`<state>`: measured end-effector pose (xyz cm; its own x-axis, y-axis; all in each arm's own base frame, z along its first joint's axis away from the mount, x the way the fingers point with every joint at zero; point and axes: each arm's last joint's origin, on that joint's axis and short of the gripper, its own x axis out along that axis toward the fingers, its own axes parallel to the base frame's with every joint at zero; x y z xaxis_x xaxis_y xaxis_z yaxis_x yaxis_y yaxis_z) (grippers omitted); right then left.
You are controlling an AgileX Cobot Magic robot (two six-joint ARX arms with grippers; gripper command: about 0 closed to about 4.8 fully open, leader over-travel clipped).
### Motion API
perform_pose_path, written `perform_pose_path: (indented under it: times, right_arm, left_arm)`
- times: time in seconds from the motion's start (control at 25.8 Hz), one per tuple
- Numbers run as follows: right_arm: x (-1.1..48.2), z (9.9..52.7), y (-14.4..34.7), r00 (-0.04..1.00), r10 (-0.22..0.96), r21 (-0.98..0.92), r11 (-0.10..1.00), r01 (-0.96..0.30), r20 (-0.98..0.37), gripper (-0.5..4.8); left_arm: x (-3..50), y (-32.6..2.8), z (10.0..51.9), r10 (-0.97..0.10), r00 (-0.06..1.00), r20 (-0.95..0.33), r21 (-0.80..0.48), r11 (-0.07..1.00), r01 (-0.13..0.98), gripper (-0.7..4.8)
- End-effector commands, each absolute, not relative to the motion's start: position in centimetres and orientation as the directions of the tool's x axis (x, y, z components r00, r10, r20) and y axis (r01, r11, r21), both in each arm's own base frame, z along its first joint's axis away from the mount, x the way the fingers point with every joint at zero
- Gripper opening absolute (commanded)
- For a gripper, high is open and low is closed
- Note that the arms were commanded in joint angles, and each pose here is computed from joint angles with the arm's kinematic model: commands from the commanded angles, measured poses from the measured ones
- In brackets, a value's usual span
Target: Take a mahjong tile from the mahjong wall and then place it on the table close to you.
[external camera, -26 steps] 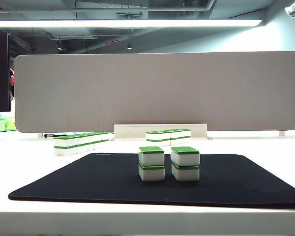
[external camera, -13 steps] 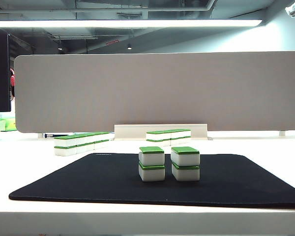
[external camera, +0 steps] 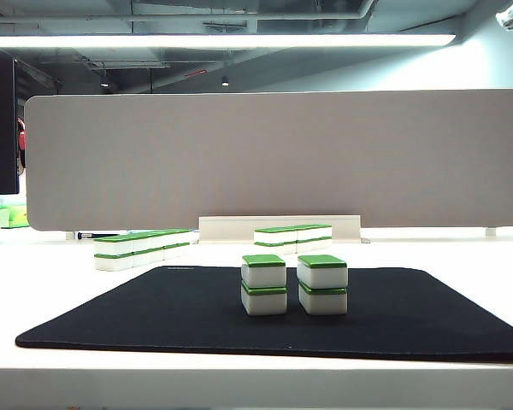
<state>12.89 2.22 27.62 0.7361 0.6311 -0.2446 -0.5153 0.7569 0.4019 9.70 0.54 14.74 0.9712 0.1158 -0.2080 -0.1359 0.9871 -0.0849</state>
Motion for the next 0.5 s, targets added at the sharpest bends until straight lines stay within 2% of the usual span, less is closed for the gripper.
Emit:
perform_pose_path:
  times: [0.04, 0.5]
  right_arm:
    - [12.88, 27.97, 2.24, 0.74, 0.633, 0.388, 0.756, -0.528, -0.226, -0.01]
    - [12.89, 27.96, 2.23, 0.741, 0.632, 0.388, 0.756, -0.527, -0.227, -0.01]
  left_arm:
    - [9.58, 0.54, 14.74, 0.115, 0.976, -0.184, -0.09, 0.987, -0.133, 0.21]
    - [9.58, 0.48, 14.77, 0.091, 0.979, -0.182, -0.093, 0.99, -0.109, 0.21]
